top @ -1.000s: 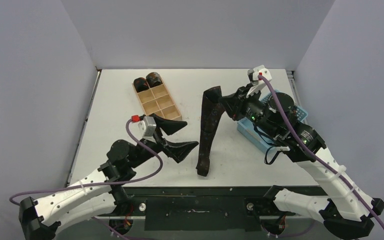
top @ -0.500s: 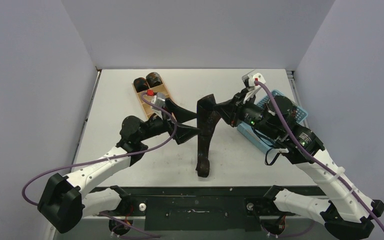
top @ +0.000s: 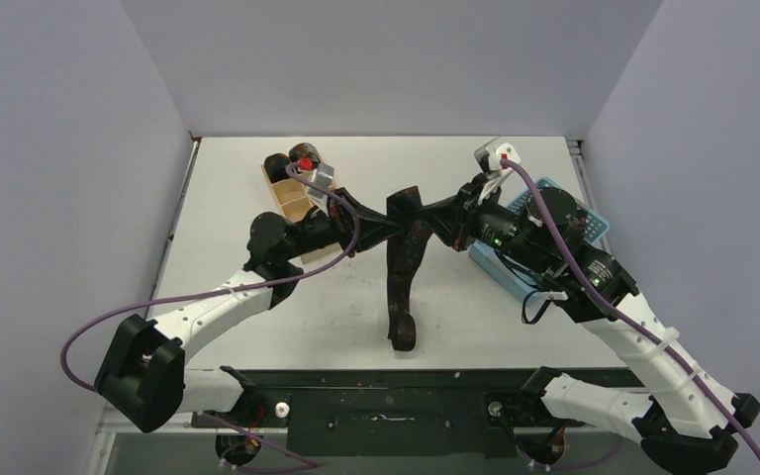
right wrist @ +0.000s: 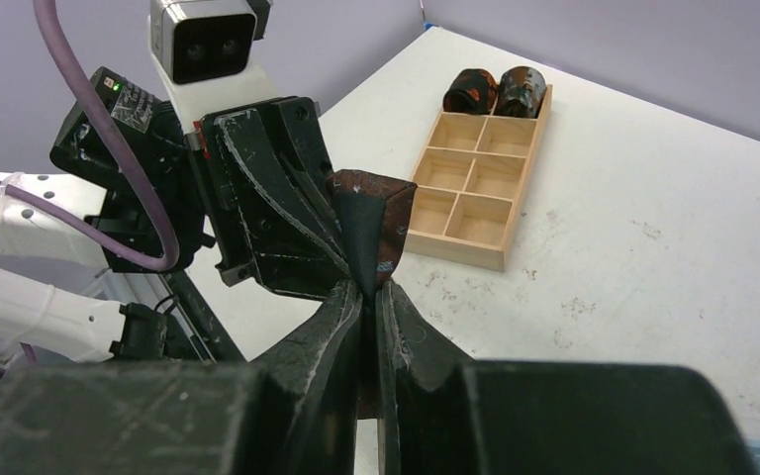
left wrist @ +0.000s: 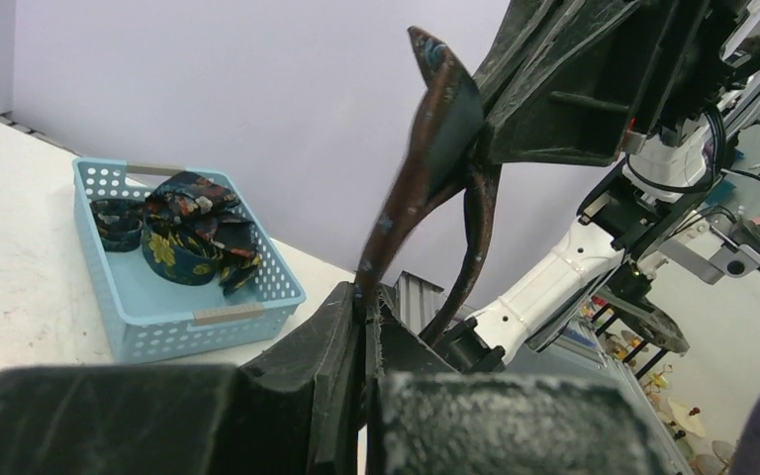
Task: Roll the ties
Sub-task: Flatten out the tie at the center of the board.
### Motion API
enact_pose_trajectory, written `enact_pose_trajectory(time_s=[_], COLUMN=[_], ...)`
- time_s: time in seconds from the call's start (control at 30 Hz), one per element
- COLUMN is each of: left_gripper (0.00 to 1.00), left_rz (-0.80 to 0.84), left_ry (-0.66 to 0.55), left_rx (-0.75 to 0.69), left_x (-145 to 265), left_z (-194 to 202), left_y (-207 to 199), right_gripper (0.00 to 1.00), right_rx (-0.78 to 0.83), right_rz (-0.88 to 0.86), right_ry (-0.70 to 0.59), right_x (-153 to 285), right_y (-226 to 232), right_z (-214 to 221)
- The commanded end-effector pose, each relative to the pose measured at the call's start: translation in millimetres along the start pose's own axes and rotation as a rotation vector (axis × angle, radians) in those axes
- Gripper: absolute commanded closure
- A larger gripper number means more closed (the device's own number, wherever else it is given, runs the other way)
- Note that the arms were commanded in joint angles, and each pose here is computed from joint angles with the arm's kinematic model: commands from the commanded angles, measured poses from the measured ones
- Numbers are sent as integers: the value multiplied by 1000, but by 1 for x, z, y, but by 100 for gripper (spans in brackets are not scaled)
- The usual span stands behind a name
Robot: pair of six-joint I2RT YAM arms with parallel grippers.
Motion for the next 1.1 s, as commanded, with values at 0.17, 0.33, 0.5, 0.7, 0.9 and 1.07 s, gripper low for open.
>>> enact_pose_trajectory(time_s=[0.17, 0.33, 0.5, 0.7, 0.9, 1.07], left_gripper=[100, 100, 100, 100, 100, 100], left_rz=[75, 47, 74, 71, 1, -86], left_ry=[-85, -78, -77, -77, -58, 37], left_rx=[-51, 117, 284, 380, 377, 362], left_x=[-17, -16, -15, -17, -18, -27], left_z=[-40, -18, 7, 19, 15, 18], left_y=[-28, 0, 29, 60, 92, 123], right_gripper=[89, 80, 54, 27, 17, 14], right_rx=[-32, -74, -85, -116, -186, -325], right_rz=[64, 168, 239, 375, 474, 546], right_ry=[-47, -5, 62, 94, 47, 22], right_x=[-16, -29, -41, -37, -14, 3], right_y=[-10, -25, -39, -85, -111, -127], right_z=[-8, 4, 24, 37, 66, 114])
Point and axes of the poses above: each gripper's point midway between its finger pads, its own x axis back along the fingers, its own y axis along the line the jaws close on, z = x × y, the point moved 5 cm from there along x, back along the fingers, and after that the axes turned 11 degrees about x, right-handed, at the moved point
